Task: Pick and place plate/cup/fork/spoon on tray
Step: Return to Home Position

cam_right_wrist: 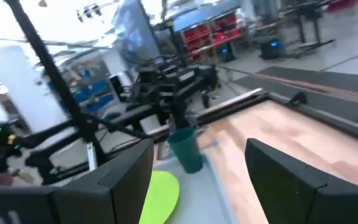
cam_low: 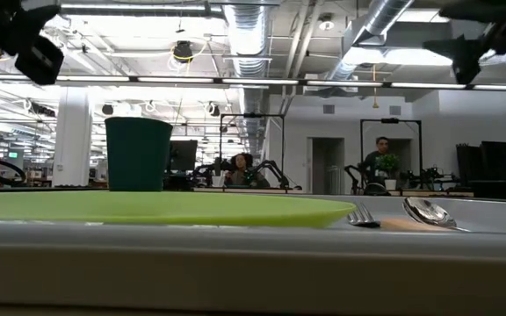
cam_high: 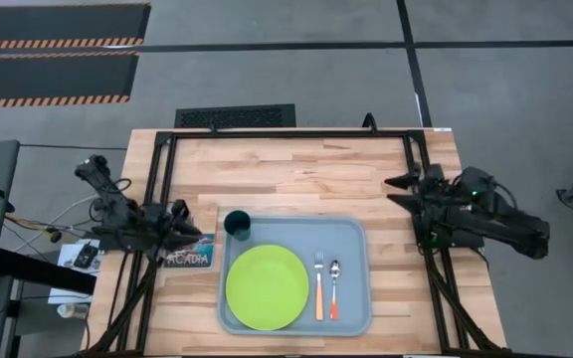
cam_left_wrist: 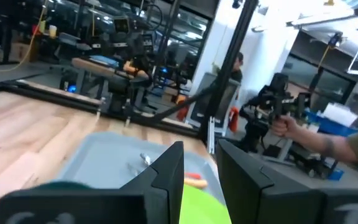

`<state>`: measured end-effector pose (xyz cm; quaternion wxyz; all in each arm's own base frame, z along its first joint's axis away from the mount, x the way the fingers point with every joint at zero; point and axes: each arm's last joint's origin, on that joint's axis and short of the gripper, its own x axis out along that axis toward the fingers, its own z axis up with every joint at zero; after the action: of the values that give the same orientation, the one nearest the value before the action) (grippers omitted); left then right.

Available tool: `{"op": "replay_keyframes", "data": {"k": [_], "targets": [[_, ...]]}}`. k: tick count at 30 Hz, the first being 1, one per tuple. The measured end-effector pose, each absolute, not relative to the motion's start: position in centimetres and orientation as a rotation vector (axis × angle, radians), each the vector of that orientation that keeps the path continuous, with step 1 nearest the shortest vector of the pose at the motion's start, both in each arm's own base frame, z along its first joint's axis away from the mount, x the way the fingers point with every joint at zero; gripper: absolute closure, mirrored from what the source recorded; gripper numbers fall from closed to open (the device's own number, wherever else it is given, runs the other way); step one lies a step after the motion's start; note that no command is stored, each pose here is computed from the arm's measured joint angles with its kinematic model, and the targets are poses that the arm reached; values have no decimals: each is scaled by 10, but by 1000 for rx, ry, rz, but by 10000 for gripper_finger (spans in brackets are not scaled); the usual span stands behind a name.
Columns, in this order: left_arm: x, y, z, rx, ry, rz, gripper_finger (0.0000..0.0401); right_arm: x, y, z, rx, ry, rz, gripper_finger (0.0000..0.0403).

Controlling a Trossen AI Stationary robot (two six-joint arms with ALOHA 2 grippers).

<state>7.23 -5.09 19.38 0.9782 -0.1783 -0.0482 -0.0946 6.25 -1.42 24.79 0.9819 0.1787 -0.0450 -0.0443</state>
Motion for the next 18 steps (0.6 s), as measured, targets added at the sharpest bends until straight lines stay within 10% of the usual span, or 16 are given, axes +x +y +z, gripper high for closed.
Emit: {"op": "replay_keyframes", "data": {"k": [18], "targets": [[74,-60,174,-258,-34,-362,319,98,-3,181,118,-155,-18,121]]}}
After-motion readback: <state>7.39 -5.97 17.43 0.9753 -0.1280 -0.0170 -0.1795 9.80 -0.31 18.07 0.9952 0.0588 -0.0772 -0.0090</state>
